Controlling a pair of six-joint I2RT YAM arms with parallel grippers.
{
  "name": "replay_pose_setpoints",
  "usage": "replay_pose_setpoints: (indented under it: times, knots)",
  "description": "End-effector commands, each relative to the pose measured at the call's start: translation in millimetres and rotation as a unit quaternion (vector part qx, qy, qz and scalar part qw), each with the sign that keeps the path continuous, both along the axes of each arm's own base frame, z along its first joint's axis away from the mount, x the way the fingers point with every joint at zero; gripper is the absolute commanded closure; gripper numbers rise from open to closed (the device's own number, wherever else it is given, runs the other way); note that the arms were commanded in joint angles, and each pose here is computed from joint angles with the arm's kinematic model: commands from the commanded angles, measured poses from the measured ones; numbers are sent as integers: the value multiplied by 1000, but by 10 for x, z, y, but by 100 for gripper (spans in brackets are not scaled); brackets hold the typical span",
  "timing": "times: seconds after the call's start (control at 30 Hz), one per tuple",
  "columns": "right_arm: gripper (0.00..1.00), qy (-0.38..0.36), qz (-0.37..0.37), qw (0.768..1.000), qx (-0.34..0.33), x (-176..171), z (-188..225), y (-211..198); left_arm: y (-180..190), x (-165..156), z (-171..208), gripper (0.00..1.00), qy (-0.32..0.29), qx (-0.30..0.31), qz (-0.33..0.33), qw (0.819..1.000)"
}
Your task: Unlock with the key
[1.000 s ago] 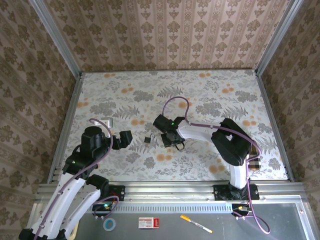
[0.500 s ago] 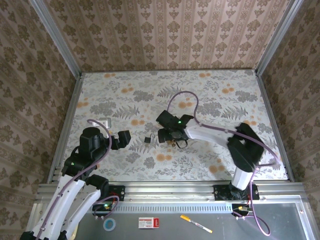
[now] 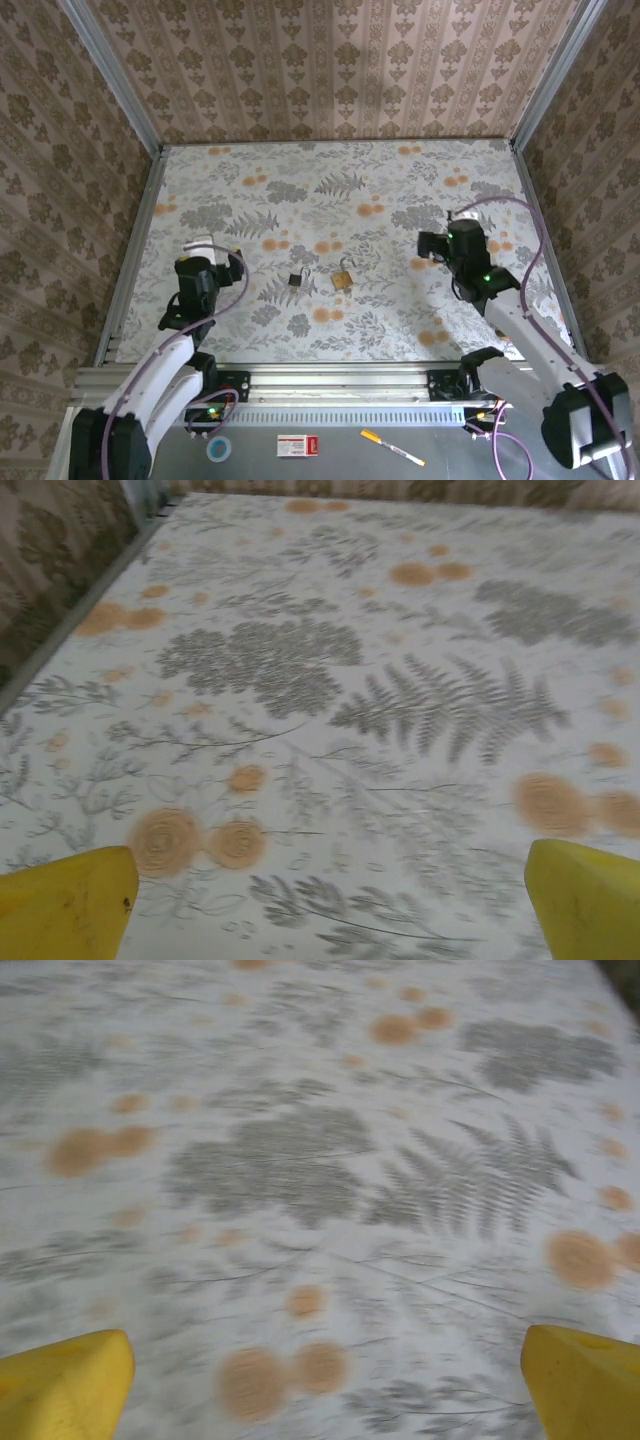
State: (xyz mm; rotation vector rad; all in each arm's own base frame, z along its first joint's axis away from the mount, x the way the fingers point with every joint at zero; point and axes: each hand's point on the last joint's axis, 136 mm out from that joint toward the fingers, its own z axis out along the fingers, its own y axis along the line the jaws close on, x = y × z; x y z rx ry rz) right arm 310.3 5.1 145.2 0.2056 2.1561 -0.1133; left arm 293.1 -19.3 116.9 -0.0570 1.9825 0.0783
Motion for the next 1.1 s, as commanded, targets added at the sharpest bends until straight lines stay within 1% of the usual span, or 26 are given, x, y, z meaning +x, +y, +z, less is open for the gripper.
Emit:
replay_pose_setpoints:
  times: [0.0,0.07,0.1,0.13,0.17,0.2,0.23,0.27,0.3,0.33,0.4,0.43,0.47,0.5,0.57,0.6,0.67,1.07]
  knots:
    - [0,-119,-21,992,-27,222,157,-267,288,312,482,0,-113,72,48,990]
    - [0,-139,-34,989,-39,280,-2,-359,330,445,303,0,-96,89,36,991]
    - [0,-137,-36,989,-45,310,-100,-375,318,487,246,0,-102,90,26,990]
    - [0,-147,-35,987,-51,367,-110,-374,302,534,240,0,-123,94,13,988]
    - [0,-149,-18,987,-54,411,-99,-312,247,552,254,0,-145,84,-2,986]
    - [0,-173,-11,983,-54,452,-40,-287,189,574,209,0,-150,60,-25,987]
    - [0,-197,-10,979,-48,488,-14,-278,113,615,160,0,-150,55,-54,986]
    - [0,-200,-4,979,-36,545,-75,-273,58,666,37,0,-135,55,-71,987]
    - [0,-187,7,982,-34,597,-195,-243,34,722,-62,0,-125,54,-77,988]
    - [0,-182,15,983,-32,646,-329,-215,2,824,-61,0,-128,63,-87,986]
    - [0,-195,18,980,-37,726,-351,-204,16,928,-95,0,-87,49,-86,991]
    - [0,-152,-3,988,-34,751,-414,-281,97,1009,-162,0,-62,45,-70,995]
    - [0,-117,-36,992,-28,828,-462,-393,233,1092,-167,0,-45,42,-33,998]
    - [0,-128,-25,991,-37,847,-443,-341,219,1050,-237,0,-24,32,-35,999]
    - [0,-126,-21,991,-33,835,-446,-334,229,1075,-188,0,-41,38,-35,998]
    - [0,-130,-20,991,-34,836,-438,-332,226,1064,-215,0,-34,35,-35,998]
    - [0,-131,-11,991,-33,836,-452,-304,231,1065,-213,0,-36,36,-35,998]
    - [0,-132,-13,991,-27,830,-453,-322,232,1065,-208,0,-38,38,-35,998]
